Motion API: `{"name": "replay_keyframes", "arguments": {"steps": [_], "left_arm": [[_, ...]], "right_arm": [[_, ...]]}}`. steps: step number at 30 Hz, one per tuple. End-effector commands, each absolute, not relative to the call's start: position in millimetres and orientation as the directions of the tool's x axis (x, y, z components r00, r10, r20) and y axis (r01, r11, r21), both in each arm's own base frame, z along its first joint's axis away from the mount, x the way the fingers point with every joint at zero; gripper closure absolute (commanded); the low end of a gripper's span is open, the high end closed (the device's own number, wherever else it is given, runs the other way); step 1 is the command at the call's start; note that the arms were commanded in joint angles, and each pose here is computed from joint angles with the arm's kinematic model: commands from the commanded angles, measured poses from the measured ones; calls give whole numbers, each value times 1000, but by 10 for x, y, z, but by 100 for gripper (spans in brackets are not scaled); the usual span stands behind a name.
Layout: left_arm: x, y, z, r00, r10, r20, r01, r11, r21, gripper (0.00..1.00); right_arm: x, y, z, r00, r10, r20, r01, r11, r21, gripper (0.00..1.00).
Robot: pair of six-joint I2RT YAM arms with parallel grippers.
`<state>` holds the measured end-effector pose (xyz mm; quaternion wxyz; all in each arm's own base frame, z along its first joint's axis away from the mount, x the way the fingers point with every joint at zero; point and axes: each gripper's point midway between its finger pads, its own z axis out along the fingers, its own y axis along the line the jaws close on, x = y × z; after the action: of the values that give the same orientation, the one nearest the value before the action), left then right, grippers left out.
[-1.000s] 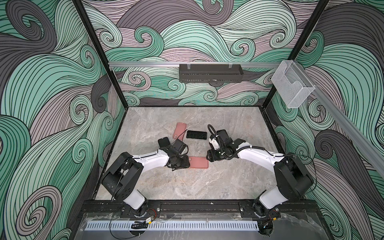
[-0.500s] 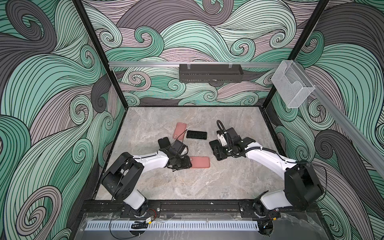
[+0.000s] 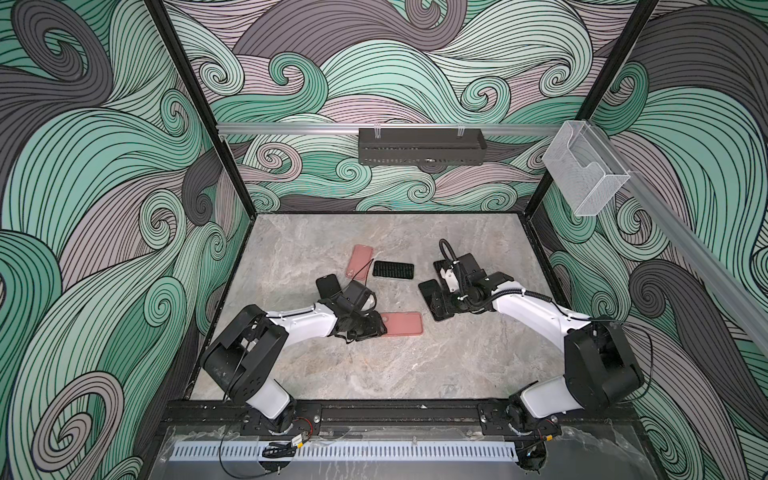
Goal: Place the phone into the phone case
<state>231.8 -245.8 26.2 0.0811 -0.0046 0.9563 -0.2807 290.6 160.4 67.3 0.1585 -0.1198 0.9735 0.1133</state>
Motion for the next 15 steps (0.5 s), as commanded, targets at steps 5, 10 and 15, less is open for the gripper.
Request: {"name": "replay_keyframes", "arguments": {"steps": [5,10,15], "left_arm": [[2341,-2045,494,-959,-136,-248,-19,906,-424,35],[2354,-1824,745,-930,-138,-340,-6,932,-363,19],[2346,-1624,921,-906,-154,-395,-20,947,-321,16]], "right_arm": [[2914,1576,494,-931,-245,-270,-293,944,153,9],[2971,1579,387,-937,-257,-238,-293,947,132,6],[3020,1557,300,-939,-264,-220,-292,950,105,6]]}}
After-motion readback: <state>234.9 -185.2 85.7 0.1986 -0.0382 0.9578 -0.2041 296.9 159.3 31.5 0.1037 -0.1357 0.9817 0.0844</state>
